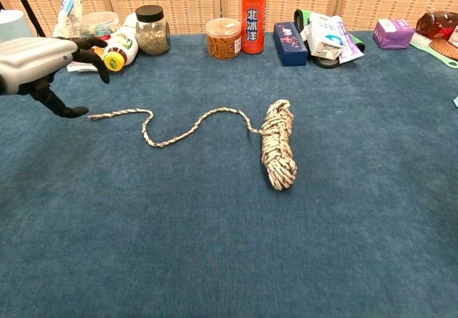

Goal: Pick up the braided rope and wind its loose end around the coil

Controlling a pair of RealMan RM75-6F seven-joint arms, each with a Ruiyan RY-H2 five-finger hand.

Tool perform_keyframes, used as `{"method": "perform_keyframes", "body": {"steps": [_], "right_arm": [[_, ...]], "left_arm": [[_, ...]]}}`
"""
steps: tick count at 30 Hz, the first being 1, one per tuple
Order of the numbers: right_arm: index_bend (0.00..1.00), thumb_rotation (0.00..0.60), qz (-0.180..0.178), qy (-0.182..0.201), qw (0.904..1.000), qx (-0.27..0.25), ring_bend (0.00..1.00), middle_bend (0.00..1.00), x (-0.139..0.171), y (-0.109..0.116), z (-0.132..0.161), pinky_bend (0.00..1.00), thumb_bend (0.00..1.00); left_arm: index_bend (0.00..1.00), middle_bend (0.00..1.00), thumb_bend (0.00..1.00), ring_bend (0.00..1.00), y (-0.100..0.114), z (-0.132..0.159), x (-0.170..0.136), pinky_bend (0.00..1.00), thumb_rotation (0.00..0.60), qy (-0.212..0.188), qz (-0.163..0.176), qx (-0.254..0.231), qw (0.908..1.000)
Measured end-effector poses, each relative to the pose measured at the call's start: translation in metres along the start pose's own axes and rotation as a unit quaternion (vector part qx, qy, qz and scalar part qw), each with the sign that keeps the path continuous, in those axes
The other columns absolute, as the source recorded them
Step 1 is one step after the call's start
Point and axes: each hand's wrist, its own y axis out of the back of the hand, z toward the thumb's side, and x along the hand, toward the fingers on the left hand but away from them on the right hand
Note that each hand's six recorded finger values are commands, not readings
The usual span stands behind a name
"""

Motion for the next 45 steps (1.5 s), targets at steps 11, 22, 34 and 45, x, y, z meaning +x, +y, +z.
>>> {"method": "perform_keyframes", "body": {"steps": [11,22,34,45], "right_arm": [[0.00,0.600,0.009,-0.007,0.9999,0.003,0.00,0.00,-0.006,-0.006,-0.002,0.00,0.00],[0.00,0.600,0.010,-0.025,0.9996,0.003,0.00,0.00,-0.014,-0.008,-0.010,0.00,0.00],[0.00,0.600,0.011,-0.033,0.9994,0.000,0.00,0.00,-0.017,-0.007,-0.014,0.00,0.00],[0.00,0.600,0.011,-0.036,0.9993,0.000,0.00,0.00,-0.018,-0.007,-0.016,0.00,0.00]], "left_arm": [[0.35,0.00,0.32,0.00,-0.016,0.015,0.039,0.00,0.600,0.010,-0.013,0.004,0.9999],[0.36,0.00,0.32,0.00,-0.030,0.026,0.066,0.00,0.600,0.020,-0.031,-0.001,0.9993],[0.41,0.00,0.37,0.00,-0.042,0.038,0.085,0.00,0.600,0.028,-0.043,-0.001,0.9987],[0.43,0.00,0.37,0.00,-0.045,0.042,0.090,0.00,0.600,0.029,-0.045,-0.006,0.9986]]}}
